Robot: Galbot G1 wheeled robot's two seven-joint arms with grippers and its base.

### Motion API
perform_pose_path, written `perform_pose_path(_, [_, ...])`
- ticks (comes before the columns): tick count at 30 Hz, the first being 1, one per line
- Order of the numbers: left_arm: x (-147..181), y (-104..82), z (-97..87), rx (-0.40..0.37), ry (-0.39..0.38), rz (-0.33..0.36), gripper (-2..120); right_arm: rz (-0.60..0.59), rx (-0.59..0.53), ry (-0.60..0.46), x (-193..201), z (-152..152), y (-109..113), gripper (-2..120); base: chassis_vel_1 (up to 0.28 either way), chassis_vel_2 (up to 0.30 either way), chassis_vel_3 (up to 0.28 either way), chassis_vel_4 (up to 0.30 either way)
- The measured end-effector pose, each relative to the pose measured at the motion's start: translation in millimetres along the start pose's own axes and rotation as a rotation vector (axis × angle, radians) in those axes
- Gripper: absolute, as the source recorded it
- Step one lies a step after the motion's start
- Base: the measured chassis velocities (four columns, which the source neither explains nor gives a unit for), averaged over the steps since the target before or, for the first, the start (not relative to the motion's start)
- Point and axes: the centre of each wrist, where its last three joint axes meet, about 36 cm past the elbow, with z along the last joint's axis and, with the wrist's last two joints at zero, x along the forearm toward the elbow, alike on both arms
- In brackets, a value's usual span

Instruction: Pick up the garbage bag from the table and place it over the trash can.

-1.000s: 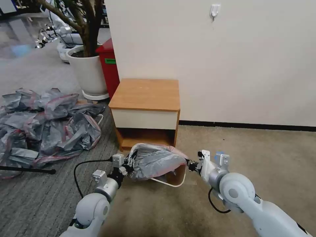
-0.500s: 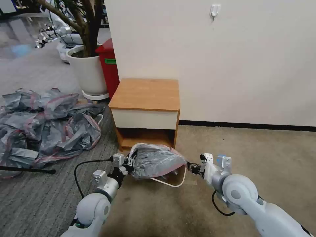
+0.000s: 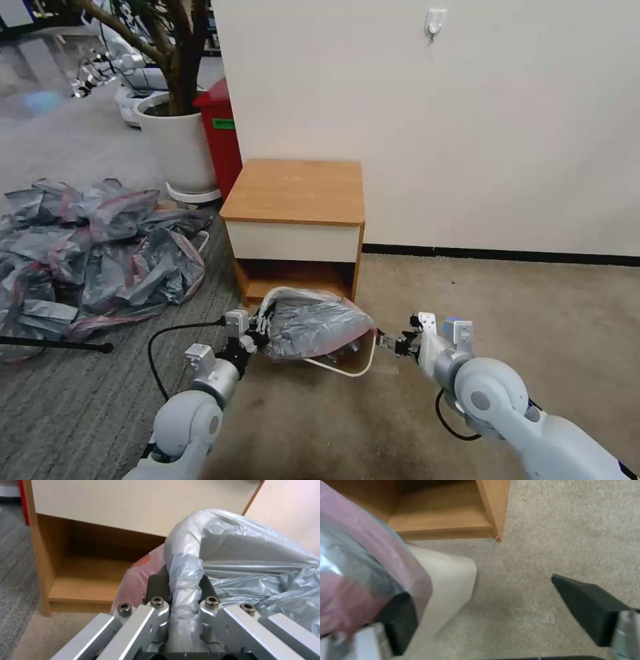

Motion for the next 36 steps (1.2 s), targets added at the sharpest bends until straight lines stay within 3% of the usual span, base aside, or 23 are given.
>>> perform_pose_path(13, [6,-2.7,0.3,0.016,0.001,0.006,6,0.026,0.027,-0.023,-3,5,-1,100,0.000,0.000,0.000,0.000])
perform_pose_path(25, [4,5.6,3.2,0.013,0.011,-0.009,6,0.034,0.032,-0.095,9,-10,-7,100,0.000,0.000,0.000,0.000])
perform_pose_path(36, [-1,15.0,2.9,0.005,0.014,-0.016,6,0.033,0.038,-0.095,11,-15,-11,100,0.000,0.000,0.000,0.000])
